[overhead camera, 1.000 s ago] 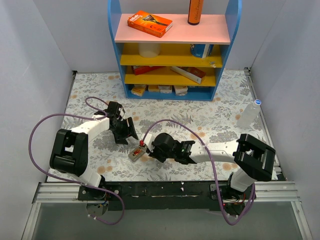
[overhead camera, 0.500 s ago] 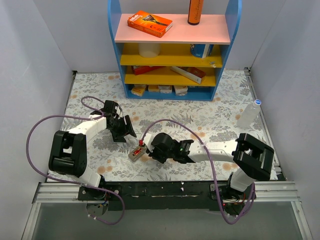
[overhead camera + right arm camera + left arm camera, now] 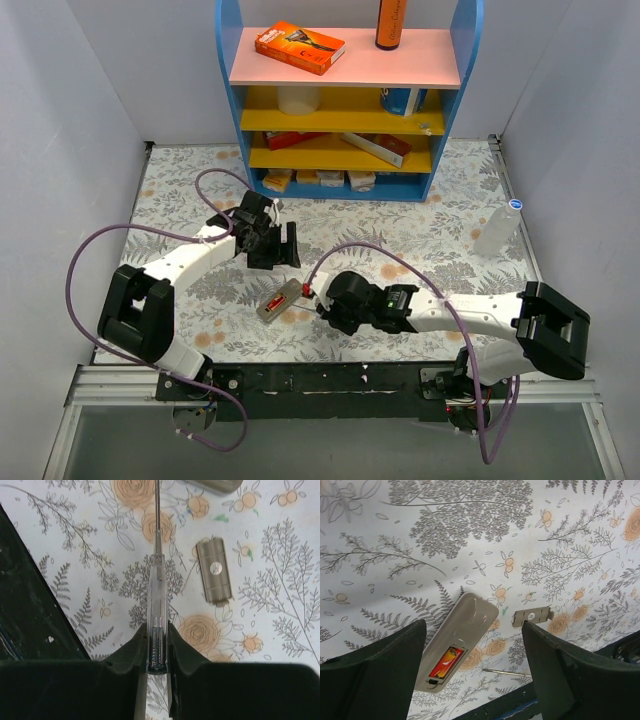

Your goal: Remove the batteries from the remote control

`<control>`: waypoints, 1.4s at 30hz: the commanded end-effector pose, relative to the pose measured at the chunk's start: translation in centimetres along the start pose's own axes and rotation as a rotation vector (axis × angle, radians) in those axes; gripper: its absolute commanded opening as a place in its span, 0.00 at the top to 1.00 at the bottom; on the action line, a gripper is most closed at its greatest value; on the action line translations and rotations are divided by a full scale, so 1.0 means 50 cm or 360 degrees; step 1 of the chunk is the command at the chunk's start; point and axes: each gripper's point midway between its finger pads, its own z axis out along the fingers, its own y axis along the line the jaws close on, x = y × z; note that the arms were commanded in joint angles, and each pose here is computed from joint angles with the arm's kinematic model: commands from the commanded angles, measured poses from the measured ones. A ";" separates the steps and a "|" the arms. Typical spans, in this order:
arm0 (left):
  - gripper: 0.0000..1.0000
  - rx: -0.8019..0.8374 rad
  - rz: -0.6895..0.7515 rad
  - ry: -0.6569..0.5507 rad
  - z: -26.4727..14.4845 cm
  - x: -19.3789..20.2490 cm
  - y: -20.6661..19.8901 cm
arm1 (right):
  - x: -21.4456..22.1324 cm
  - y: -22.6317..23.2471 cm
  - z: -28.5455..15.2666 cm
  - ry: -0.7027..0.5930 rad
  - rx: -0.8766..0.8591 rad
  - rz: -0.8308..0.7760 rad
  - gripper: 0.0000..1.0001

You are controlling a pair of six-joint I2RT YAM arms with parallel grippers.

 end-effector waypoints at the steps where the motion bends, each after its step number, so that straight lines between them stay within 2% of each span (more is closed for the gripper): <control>1: 0.21 -0.0100 0.0181 -0.0035 0.003 -0.009 -0.019 | 0.006 0.006 -0.029 -0.0026 -0.0018 0.0054 0.99; 7: 0.14 -0.0117 0.0333 -0.0003 0.016 0.017 -0.044 | 0.026 -0.001 -0.046 -0.0047 0.0012 0.0074 0.99; 8: 0.06 -0.0117 0.0356 0.0008 0.018 0.023 -0.048 | 0.030 0.000 -0.048 -0.0044 0.0007 0.0076 0.99; 9: 0.03 -0.0136 0.0386 0.0028 0.024 0.029 -0.045 | 0.033 0.000 -0.051 -0.0051 0.0004 0.0076 0.99; 12: 0.05 -0.0227 0.0451 0.0030 0.030 0.037 -0.040 | 0.037 0.000 -0.060 -0.0068 0.0003 0.0084 0.99; 17: 0.07 -0.0236 0.0544 0.0084 0.039 0.052 -0.041 | 0.047 0.000 -0.068 -0.0081 0.0005 0.0091 0.99; 32: 0.14 -0.0420 0.0612 0.0160 0.085 0.076 -0.012 | 0.041 0.007 -0.079 -0.0111 -0.0023 0.0096 0.99; 35: 0.18 -0.0464 0.0625 0.0166 0.086 0.078 -0.004 | 0.033 0.006 -0.080 -0.0118 -0.0024 0.0095 0.99; 38: 0.26 -0.0497 0.0620 0.0178 0.087 0.083 0.005 | 0.032 0.005 -0.076 -0.0109 -0.0021 0.0083 0.99; 39: 0.29 -0.0511 0.0605 0.0170 0.087 0.081 0.007 | 0.032 0.005 -0.075 -0.0104 -0.0018 0.0081 0.99; 40: 0.38 -0.0518 0.0600 0.0180 0.089 0.084 0.010 | 0.033 0.005 -0.073 -0.0099 -0.0020 0.0078 0.99; 42: 0.44 -0.0508 0.0580 0.0169 0.089 0.081 0.004 | 0.033 0.005 -0.071 -0.0092 -0.0020 0.0076 0.99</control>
